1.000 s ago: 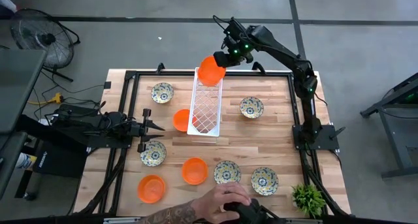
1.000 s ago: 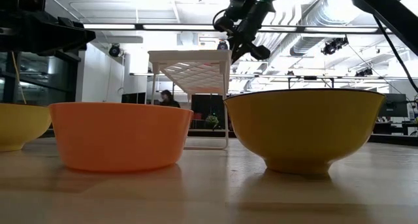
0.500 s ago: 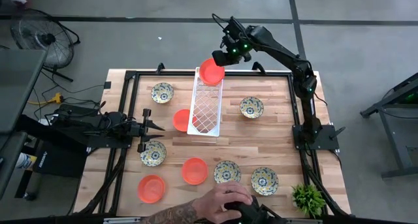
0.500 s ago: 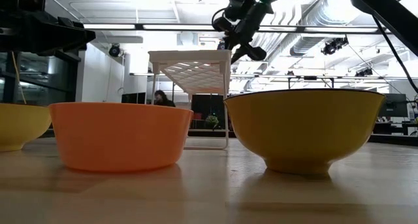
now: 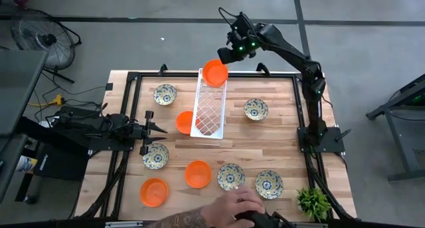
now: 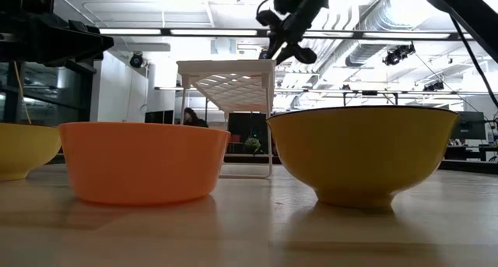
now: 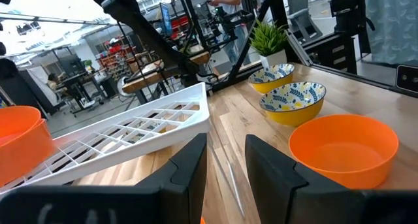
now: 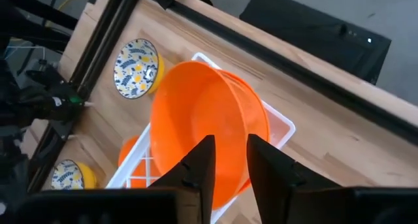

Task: Pick & Place Mini bowls
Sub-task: Stack the orange bowl on the orange bowl on the shelf, then put the white and yellow bowl on the shelf

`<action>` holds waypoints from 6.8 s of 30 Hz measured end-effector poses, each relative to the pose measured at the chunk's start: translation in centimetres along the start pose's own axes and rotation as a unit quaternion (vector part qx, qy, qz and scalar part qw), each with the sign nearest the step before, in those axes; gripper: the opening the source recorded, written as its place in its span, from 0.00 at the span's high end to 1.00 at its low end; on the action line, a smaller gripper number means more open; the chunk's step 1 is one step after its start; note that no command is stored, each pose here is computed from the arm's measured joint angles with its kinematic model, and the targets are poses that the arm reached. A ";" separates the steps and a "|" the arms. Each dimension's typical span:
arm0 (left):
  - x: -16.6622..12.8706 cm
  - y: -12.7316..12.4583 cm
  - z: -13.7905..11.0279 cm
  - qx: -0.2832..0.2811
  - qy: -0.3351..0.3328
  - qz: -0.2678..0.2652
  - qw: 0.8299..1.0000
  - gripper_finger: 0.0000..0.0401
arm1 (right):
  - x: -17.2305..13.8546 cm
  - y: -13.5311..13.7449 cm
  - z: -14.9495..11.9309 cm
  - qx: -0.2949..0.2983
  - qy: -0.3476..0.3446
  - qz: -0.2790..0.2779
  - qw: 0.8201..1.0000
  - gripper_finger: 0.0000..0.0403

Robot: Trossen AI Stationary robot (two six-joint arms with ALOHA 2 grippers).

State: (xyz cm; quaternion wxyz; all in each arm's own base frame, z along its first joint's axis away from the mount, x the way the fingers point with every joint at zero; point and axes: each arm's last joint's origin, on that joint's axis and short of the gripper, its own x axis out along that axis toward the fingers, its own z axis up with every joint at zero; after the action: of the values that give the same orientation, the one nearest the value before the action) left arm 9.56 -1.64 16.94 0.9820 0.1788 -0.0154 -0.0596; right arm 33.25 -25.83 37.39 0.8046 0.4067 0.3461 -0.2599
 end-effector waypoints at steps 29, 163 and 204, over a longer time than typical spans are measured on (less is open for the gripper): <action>0.0 0.0 0.0 0.000 0.000 0.000 1.000 0.75 | -2.5 3.4 -0.5 -0.436 -0.074 0.066 0.894 1.00; 0.0 0.0 0.0 0.000 0.000 0.000 1.000 0.75 | 1.4 -11.8 -18.8 -0.030 0.146 -0.134 0.980 0.94; 0.0 0.0 0.0 0.000 0.000 0.000 1.000 0.75 | 5.3 -14.4 -21.8 0.089 0.160 -0.185 0.965 0.76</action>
State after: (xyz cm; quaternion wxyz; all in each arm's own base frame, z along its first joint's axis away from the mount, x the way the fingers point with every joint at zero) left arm 9.56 -1.64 16.94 0.9820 0.1788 -0.0156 -0.0591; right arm 18.96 -16.09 17.15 0.6370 0.4418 0.5151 -0.3656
